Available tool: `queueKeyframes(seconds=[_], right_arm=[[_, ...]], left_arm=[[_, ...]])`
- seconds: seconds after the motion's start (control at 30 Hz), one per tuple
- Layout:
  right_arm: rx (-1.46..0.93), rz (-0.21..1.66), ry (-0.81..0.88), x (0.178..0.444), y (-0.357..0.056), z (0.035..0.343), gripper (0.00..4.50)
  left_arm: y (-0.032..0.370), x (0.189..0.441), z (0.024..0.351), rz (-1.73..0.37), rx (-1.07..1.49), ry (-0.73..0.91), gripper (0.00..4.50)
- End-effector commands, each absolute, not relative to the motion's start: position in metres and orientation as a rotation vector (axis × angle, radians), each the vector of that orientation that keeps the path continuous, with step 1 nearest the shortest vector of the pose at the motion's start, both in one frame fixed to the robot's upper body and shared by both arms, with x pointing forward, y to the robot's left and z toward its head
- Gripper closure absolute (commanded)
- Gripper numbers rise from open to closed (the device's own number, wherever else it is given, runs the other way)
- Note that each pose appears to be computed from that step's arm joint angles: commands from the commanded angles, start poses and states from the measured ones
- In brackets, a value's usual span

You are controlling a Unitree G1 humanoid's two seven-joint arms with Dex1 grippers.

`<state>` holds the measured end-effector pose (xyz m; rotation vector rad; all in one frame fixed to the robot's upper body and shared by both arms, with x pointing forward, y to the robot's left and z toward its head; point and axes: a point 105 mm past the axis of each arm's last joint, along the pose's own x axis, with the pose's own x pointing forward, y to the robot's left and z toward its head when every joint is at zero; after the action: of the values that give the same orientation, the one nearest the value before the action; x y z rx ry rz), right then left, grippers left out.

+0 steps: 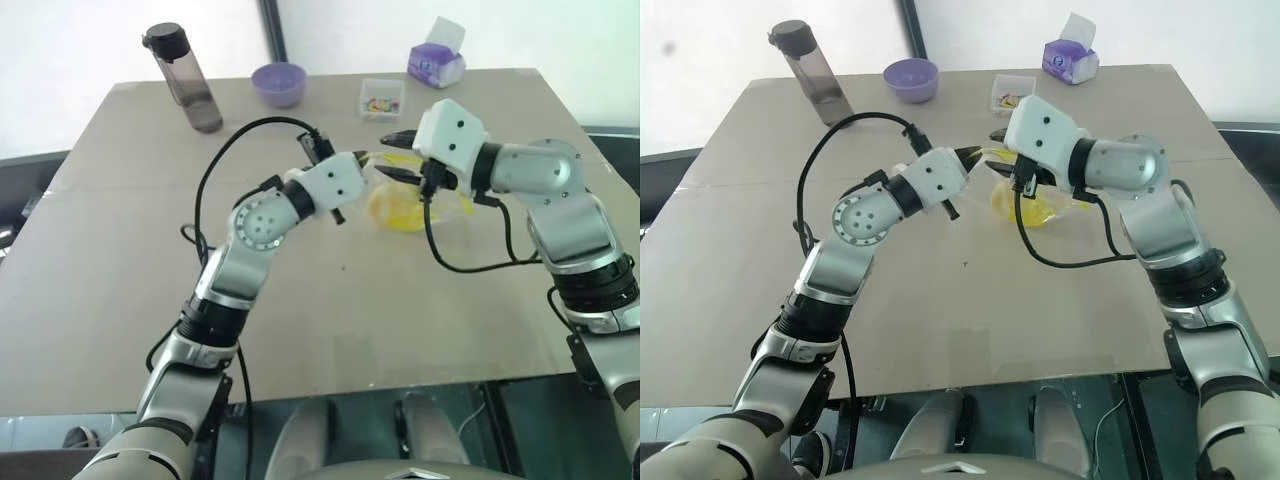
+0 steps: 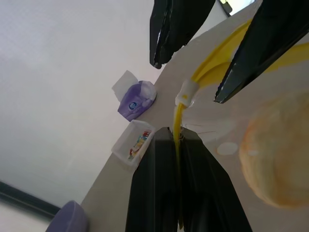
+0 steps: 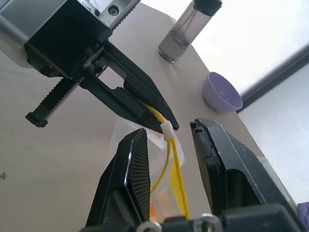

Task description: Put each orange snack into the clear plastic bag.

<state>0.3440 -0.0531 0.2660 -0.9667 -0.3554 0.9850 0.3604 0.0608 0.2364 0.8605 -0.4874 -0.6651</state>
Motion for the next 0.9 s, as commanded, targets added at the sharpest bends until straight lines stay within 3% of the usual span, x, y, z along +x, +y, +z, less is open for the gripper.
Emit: queueKeyframes(seconds=[0.03, 0.67, 0.7, 0.77, 0.9], right_arm=[[-0.993, 0.962, -0.422, 0.3404, -0.0510, 0.2801, 2.89], [-0.984, 0.975, -0.431, 0.3392, -0.0475, 0.2788, 2.89], [-0.984, 0.973, -0.432, 0.3395, -0.0476, 0.2789, 3.46], [-0.988, 0.959, -0.433, 0.3408, -0.0484, 0.2796, 4.14], [-0.991, 0.951, -0.432, 0.3419, -0.0492, 0.2797, 4.14]], left_arm=[[0.0587, 0.3506, 0.2552, -0.656, 0.856, -0.569, 4.50], [0.0563, 0.3493, 0.2497, -0.677, 0.844, -0.560, 4.50], [0.0560, 0.3495, 0.2497, -0.678, 0.844, -0.560, 4.50], [0.0558, 0.3495, 0.2498, -0.679, 0.843, -0.560, 4.50], [0.0559, 0.3493, 0.2492, -0.681, 0.842, -0.557, 4.50]])
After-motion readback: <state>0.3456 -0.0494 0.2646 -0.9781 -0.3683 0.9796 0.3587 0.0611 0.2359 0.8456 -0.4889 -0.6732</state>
